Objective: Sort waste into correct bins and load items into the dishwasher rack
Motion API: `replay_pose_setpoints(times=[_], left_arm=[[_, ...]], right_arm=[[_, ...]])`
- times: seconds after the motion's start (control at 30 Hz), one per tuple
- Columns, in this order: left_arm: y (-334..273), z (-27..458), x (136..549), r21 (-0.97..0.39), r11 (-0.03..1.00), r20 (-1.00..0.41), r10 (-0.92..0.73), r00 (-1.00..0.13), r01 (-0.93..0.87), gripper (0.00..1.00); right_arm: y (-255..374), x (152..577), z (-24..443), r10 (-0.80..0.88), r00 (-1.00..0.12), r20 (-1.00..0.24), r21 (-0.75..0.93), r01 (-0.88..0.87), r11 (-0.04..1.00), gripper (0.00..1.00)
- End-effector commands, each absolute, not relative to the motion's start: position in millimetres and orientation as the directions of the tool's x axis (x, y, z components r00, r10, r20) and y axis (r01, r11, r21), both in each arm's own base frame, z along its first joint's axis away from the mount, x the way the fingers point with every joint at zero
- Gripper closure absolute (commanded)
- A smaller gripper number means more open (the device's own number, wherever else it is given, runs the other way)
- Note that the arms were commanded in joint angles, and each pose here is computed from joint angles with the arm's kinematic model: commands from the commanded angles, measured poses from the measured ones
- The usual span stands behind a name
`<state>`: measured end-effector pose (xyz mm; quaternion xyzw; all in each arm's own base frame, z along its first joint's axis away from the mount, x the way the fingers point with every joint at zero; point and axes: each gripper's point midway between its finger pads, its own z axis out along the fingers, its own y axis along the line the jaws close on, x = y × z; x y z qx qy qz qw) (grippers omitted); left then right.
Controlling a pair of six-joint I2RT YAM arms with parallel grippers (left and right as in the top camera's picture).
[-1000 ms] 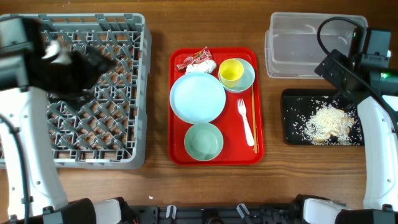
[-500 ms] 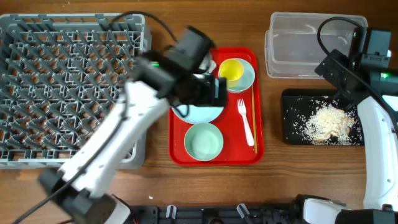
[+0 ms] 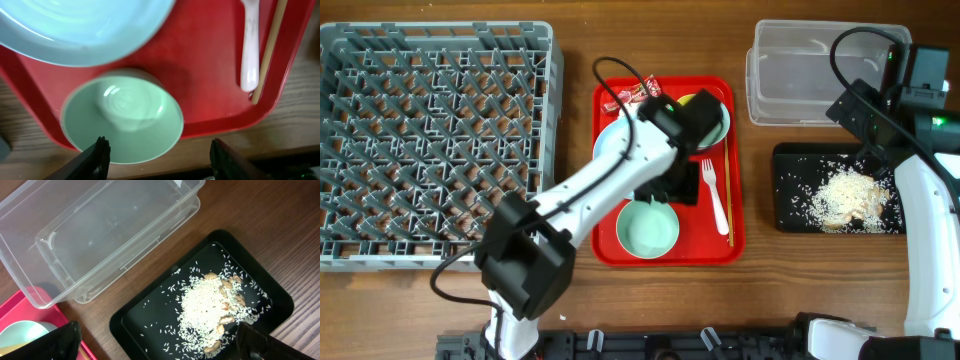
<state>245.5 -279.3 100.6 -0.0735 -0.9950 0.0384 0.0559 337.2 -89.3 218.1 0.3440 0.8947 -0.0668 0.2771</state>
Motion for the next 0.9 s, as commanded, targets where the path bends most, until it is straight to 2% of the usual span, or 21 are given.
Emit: replay_pose_setpoints(times=[0.0,0.13,0.23,0.47,0.57,0.67,0.8,0.87], left_arm=[[-283,83,220,-0.056,0.989,0.169,0.145,-0.975,0.138,0.39],[-278,69,212,-0.036,0.994,0.2,0.111,-0.974,0.106,0.36],[-286,53,208,-0.088,0.992,0.21,0.103,-0.972,0.086,0.36],[-293,21,217,-0.138,0.986,0.139,0.109,-0.984,0.09,0.37],[-286,16,216,-0.107,0.991,0.139,0.091,-0.986,0.077,0.43],[-282,14,212,-0.093,0.993,0.153,0.087,-0.984,0.073,0.61],[-286,13,206,-0.092,0.991,0.155,0.106,-0.982,0.092,0.63],[-288,13,203,-0.091,0.991,0.156,0.116,-0.981,0.102,0.67]], right_arm=[[-94,337,216,0.573,-0.612,-0.545,0.049,0.659,0.75,0.01],[-94,337,216,0.573,-0.612,-0.545,0.049,0.659,0.75,0.0],[-94,337,216,0.573,-0.612,-0.545,0.049,0.659,0.75,0.0],[-94,337,216,0.573,-0.612,-0.545,0.049,0.659,0.75,0.0],[-94,337,216,0.573,-0.612,-0.545,0.049,0.659,0.75,0.0],[-94,337,216,0.573,-0.612,-0.545,0.049,0.659,0.75,0.0],[-94,338,216,0.573,-0.611,-0.547,0.05,0.659,0.75,0.0],[-94,338,216,0.573,-0.611,-0.547,0.05,0.659,0.75,0.0]])
